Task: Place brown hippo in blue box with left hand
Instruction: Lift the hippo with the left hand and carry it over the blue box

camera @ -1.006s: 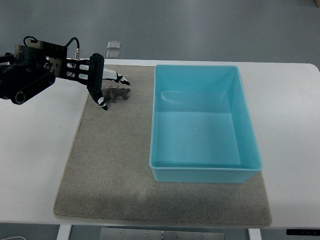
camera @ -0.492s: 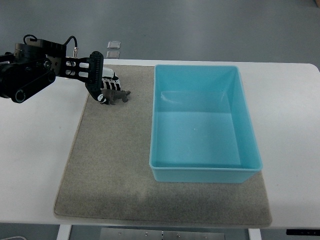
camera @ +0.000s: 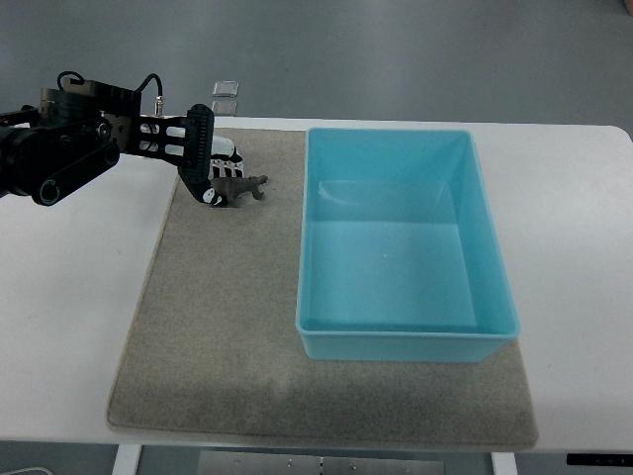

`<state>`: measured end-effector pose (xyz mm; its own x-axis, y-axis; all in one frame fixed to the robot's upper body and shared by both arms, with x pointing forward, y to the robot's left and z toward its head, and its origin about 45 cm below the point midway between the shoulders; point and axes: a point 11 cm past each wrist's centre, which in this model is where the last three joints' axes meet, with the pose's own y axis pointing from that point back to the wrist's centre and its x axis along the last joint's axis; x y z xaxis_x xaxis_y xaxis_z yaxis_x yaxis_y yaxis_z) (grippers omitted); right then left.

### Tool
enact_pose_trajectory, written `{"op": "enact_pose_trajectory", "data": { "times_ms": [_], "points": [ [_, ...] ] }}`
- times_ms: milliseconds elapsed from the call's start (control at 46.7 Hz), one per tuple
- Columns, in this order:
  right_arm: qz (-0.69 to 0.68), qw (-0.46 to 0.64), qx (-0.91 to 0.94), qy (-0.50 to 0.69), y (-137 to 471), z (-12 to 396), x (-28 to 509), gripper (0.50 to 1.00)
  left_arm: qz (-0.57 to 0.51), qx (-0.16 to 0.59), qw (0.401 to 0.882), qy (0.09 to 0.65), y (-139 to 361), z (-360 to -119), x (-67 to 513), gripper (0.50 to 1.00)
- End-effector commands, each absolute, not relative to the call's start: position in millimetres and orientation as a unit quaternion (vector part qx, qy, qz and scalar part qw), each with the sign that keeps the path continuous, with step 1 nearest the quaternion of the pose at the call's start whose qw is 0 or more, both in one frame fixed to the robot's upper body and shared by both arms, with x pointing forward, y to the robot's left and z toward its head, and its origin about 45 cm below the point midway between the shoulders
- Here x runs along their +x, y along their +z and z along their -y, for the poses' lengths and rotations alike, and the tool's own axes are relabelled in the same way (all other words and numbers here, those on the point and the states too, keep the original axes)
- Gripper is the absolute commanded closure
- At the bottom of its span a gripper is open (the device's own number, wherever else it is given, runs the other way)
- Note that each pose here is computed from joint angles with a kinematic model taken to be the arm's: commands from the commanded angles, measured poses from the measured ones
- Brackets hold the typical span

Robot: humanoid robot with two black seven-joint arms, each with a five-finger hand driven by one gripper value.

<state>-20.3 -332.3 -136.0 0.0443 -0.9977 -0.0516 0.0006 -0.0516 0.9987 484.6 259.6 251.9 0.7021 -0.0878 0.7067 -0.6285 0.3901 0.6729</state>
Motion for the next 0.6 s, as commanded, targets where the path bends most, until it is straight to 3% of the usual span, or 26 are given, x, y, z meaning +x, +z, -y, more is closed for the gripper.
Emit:
{"op": "enact_pose_trajectory", "data": {
  "times_ms": [0, 578],
  "points": [
    [0.476, 0.498, 0.524, -0.501, -136, 332, -20, 0.564, 0.343, 0.522, 0.761, 0.178, 252, -259, 485, 1.0],
    [0.476, 0.498, 0.524, -0.501, -136, 332, -20, 0.564, 0.393, 0.464, 0.761, 0.224, 339, -232, 509, 1.0]
  ]
}}
